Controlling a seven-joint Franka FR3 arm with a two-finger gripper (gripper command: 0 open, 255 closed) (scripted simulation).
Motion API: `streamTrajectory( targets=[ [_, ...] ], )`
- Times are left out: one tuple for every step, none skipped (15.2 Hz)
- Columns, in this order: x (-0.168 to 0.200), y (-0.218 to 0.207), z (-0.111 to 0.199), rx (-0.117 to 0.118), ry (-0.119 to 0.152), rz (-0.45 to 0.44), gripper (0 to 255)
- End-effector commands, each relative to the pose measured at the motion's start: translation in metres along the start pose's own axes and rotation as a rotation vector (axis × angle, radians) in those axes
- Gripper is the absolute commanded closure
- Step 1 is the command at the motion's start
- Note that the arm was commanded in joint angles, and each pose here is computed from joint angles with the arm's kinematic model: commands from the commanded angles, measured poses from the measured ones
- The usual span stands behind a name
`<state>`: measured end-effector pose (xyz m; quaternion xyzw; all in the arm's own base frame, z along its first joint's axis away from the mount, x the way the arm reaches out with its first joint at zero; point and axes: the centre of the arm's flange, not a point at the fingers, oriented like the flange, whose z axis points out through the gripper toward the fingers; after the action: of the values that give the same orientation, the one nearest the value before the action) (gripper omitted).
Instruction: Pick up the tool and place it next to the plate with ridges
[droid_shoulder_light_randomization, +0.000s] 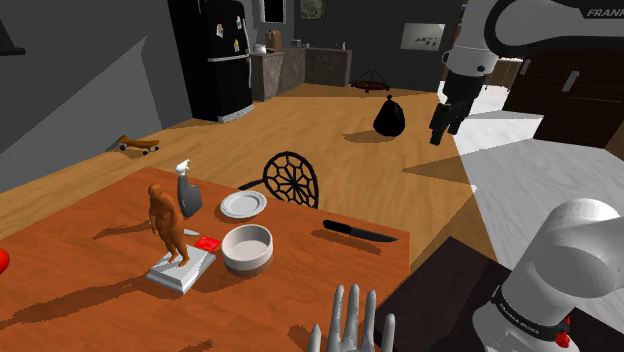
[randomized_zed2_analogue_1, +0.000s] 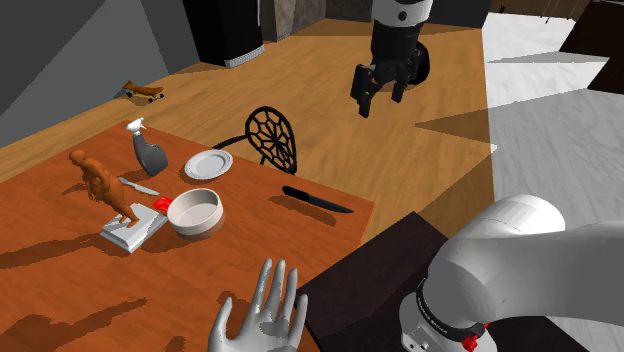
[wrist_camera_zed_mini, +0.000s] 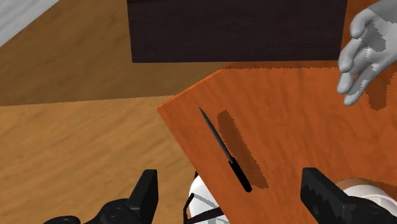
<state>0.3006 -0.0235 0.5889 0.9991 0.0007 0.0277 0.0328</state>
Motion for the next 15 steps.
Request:
streamTrajectory(
  targets=[
    [0.000,0.000,0.000,0.000,0.000,0.000,0],
    [0.005,0.001,0.012,0.003,0.000,-0.015,0],
    [0.010,0.001,0.025,0.006,-0.001,-0.029,0],
    [0.015,0.002,0.037,0.008,-0.001,-0.044,0],
    [0.020,0.002,0.049,0.011,-0.002,-0.058,0],
    [0.025,0.003,0.061,0.014,-0.002,-0.073,0],
    [0.030,0.003,0.074,0.017,-0.002,-0.087,0],
    [0.035,0.003,0.086,0.020,-0.003,-0.102,0],
    [0.040,0.003,0.098,0.023,-0.003,-0.117,0],
    [0.045,0.003,0.110,0.025,-0.004,-0.131,0],
    [0.050,0.003,0.123,0.028,-0.004,-0.146,0],
    [0.054,0.003,0.135,0.031,-0.004,-0.160,0],
    [0.059,0.002,0.147,0.034,-0.005,-0.175,0],
    [0.064,0.002,0.160,0.037,-0.005,-0.189,0],
    [0.069,0.001,0.172,0.040,-0.005,-0.204,0]
  ],
)
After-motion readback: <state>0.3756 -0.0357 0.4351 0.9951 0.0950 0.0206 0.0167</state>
